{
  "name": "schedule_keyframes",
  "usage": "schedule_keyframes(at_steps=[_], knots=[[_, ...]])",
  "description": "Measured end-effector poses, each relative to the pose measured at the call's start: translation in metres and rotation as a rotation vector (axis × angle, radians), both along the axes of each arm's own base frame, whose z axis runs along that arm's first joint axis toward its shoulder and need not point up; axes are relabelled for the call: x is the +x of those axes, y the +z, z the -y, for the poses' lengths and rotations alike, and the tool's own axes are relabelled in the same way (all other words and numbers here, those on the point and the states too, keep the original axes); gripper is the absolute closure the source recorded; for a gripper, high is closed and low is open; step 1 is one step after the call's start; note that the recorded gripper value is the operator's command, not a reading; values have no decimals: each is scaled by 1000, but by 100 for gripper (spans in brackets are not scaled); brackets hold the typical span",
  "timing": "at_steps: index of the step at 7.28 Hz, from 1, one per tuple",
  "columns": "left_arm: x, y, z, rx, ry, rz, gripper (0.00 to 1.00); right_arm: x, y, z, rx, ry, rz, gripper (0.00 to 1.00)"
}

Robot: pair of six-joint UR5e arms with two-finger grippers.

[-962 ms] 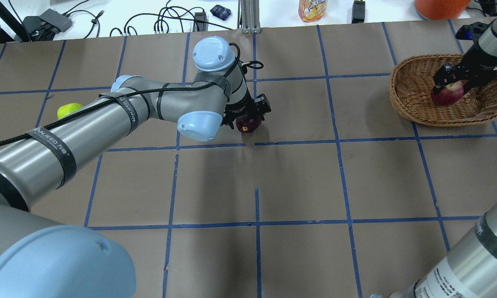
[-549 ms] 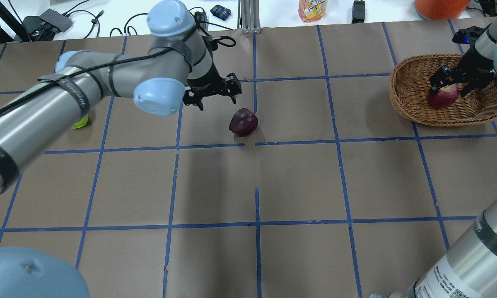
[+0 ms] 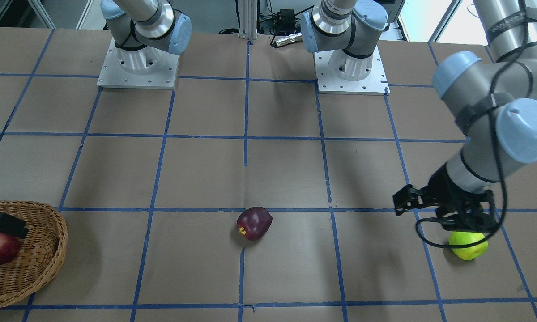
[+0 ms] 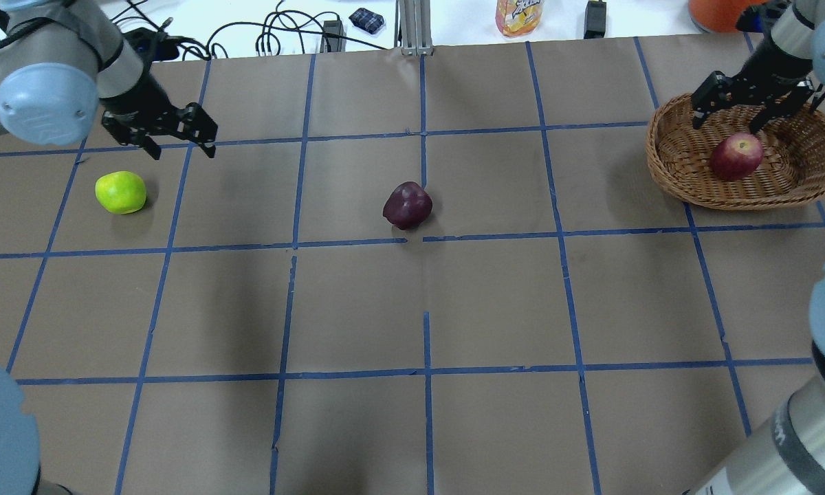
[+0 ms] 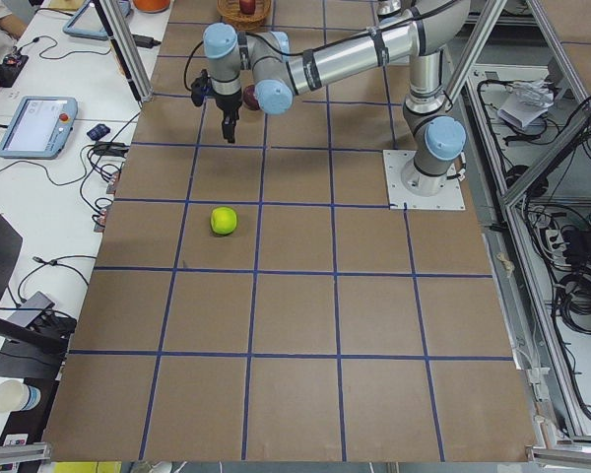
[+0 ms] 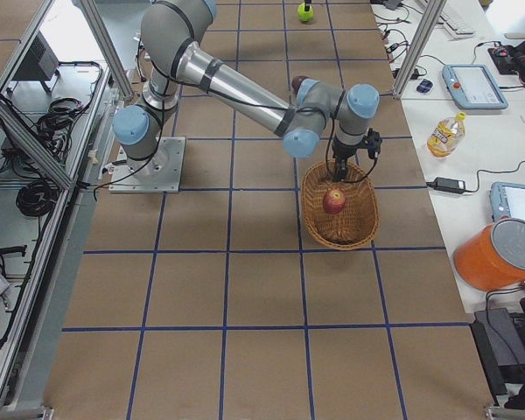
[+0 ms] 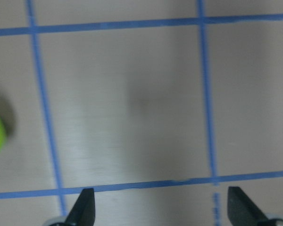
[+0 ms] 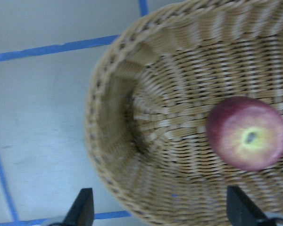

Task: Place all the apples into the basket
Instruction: 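Move right gripper to the dark apple while left moves to green apple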

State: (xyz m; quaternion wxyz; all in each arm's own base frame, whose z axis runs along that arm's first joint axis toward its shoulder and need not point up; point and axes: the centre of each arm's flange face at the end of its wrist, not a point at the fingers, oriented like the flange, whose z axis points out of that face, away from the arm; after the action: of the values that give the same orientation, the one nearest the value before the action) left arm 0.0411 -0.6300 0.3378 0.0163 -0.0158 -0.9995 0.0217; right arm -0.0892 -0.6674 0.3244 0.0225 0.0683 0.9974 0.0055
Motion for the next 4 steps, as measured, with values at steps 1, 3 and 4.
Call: schedule_keyframes(at_steps=[1, 3, 4], knots=[[54, -13, 1, -14, 28, 9, 0, 74, 13, 1, 3, -50, 0, 0], [114, -41, 1, -3, 63, 10, 0, 213, 18, -10, 16, -235, 12, 0], [132, -55, 4, -9, 54, 14, 0, 262, 17, -20, 30, -339, 40, 0]])
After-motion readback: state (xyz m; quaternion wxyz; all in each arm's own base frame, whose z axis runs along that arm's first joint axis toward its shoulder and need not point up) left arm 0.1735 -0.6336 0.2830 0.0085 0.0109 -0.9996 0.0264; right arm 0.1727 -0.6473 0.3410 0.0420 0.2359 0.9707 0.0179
